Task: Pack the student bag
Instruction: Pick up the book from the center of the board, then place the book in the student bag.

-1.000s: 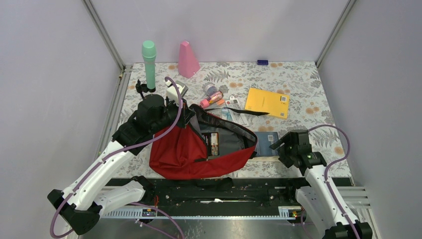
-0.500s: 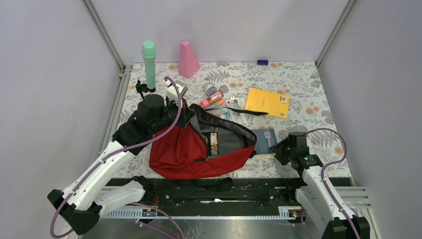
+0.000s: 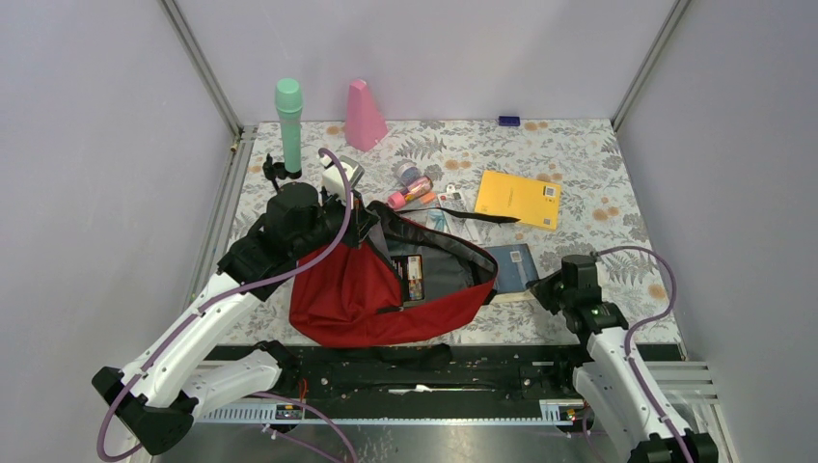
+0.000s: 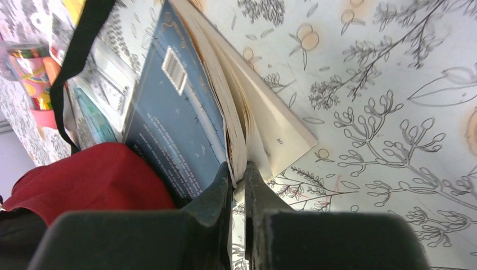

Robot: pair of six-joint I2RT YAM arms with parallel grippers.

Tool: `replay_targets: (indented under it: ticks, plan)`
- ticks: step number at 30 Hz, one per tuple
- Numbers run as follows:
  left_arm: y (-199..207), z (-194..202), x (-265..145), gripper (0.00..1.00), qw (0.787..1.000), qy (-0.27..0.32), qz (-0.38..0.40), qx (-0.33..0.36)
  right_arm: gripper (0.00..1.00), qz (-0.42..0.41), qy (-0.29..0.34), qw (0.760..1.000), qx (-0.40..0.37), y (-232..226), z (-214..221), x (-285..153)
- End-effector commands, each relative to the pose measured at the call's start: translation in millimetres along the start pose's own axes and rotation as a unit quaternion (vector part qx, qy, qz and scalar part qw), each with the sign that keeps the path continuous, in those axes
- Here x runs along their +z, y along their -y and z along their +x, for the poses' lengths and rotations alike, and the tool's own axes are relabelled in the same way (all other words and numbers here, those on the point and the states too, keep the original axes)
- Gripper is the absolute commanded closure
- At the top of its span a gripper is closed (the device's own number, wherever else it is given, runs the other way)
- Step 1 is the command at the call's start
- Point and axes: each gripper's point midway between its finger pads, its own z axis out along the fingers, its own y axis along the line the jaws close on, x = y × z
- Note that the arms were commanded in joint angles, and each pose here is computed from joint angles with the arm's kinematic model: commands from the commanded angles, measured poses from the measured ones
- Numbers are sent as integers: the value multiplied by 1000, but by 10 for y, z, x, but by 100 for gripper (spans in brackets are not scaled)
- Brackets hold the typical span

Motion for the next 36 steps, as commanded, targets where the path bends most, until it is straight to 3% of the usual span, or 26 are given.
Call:
replay_targets:
  ticks: [1,9,15,23,29,36]
  plan:
    - [17,-331,-50,100,998,64,2,6,100,-27,132,991,-24,-332,-613,-257]
    - [8,-334,-56,100,998,65,0,7,100,-48,285,955,-65,-714,-1324,-938]
    - [33,-329,-42,100,998,62,7,8,100,-129,330,931,-88,-1218,-1561,-1459]
    - [40,-329,-40,100,998,62,9,8,100,-286,279,905,-144,-2020,-1409,-2032]
    - [46,-340,-50,100,998,63,10,8,100,-418,190,872,-170,-2574,-1098,-2425]
    - [57,-338,-47,100,998,63,13,7,100,-518,110,825,-198,-2871,-785,-2830]
